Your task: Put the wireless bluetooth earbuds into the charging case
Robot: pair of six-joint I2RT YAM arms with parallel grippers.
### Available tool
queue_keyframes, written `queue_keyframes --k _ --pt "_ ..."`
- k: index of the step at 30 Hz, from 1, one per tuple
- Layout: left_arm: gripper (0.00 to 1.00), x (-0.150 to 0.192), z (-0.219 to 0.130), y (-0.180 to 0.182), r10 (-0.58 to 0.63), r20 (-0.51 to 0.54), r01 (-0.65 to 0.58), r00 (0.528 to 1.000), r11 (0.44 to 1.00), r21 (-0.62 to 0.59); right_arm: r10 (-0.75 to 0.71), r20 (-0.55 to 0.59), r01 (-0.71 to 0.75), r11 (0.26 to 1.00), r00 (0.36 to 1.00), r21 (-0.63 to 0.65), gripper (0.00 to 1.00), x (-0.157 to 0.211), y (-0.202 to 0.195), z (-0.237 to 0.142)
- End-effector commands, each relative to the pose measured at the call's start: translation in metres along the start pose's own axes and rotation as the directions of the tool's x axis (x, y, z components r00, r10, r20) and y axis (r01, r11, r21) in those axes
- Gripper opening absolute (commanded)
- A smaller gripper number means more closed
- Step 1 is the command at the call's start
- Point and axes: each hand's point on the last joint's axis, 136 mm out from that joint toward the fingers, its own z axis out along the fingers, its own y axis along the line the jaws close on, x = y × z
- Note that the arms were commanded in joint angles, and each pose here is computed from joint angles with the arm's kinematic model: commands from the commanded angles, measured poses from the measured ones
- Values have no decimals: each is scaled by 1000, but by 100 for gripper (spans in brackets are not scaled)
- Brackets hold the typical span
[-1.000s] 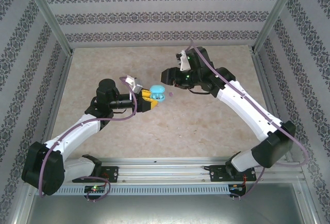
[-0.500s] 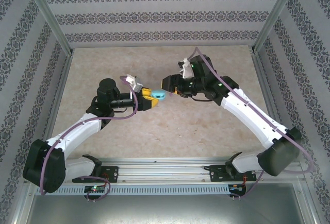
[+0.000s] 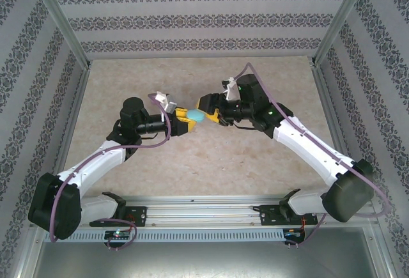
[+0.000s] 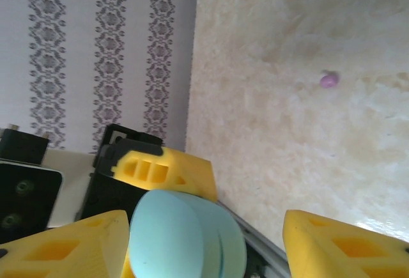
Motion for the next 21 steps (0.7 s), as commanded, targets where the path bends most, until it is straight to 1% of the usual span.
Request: queue_keyframes --k 1,4,8,10,15,18,21 --pt "21 -34 -1 -4 117 76 -116 990 993 -16 35 -52 -40 995 998 -96 62 7 17 8" --pt "21 -38 0 -1 117 83 -115 990 993 -30 57 -98 -68 991 994 -118 58 15 20 12" --pt "21 -39 1 0 116 86 -113 990 993 -35 82 -123 -101 983 989 -152 56 21 21 17" --pt "22 -37 1 1 110 79 -107 991 994 -34 96 -126 -117 979 987 -168 49 22 21 18" --pt "23 -33 1 0 101 65 -99 993 995 -30 108 -105 -127 973 989 -191 28 18 23 20" --pt "23 -31 0 -2 105 53 -104 993 994 -27 114 -101 -131 972 988 -193 23 17 22 22" --pt "27 -30 -1 -5 114 50 -114 992 993 -14 118 -101 -136 971 988 -197 22 16 20 24"
